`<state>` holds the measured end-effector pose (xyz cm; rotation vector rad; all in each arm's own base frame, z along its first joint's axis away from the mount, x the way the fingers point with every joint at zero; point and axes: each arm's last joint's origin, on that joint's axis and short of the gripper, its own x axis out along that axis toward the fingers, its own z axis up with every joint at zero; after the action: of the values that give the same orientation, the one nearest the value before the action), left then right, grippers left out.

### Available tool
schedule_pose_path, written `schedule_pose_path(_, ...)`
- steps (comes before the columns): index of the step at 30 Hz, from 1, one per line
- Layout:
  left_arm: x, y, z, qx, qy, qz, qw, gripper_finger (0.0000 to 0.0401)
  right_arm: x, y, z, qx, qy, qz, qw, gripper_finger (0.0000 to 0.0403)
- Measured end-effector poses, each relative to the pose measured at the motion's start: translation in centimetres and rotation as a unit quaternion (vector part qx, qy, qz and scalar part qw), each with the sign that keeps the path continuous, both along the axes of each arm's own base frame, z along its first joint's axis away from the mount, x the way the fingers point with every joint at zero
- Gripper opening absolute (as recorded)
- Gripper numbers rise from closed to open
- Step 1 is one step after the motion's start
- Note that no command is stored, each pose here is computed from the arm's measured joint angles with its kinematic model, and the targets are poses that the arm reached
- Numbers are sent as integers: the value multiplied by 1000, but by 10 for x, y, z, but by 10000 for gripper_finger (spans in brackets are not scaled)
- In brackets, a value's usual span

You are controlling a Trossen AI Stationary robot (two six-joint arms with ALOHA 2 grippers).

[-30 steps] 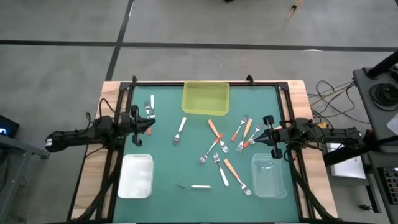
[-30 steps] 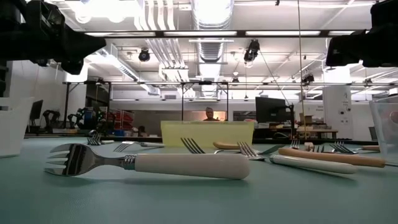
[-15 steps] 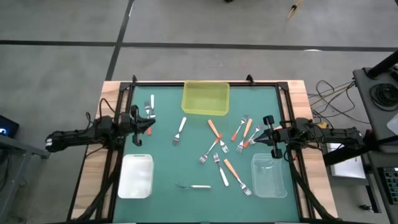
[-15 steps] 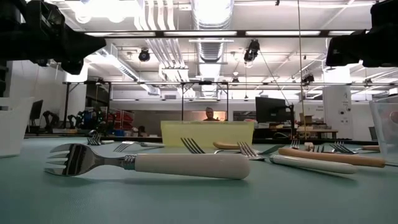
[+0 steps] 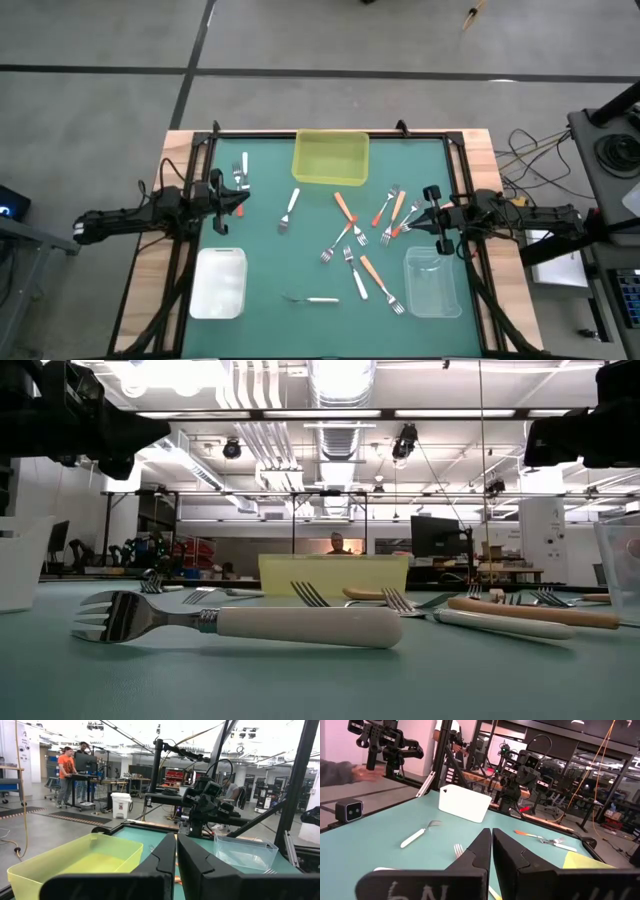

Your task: Sort silverware by color (type)

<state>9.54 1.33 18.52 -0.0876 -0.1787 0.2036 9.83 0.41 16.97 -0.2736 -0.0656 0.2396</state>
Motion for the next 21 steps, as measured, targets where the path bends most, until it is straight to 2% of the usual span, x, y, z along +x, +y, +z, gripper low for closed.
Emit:
schedule_pose_path(8,0,0,2,-2,-10,-1,1000,0,0,0,0,-5,-1,0,1000,9)
schedule_pose_path(9,-1,0,3,-17,-21,-4,1000,0,0,0,0,20,3,2,1000,9)
schedule_pose_path(11,-2,0,9,-54,-59,-13,997,0,0,0,5,101,1,4,995,9)
schedule_pose_path(14,-5,-1,19,-86,-122,-27,988,0,-1,-4,13,165,-30,-59,984,9)
schedule_pose_path(18,-9,-1,27,-85,-169,-34,981,0,-1,-7,27,209,-37,-108,971,9)
schedule_pose_path(21,-12,-1,32,-80,-198,-37,976,0,-1,-8,43,228,-43,-106,967,9)
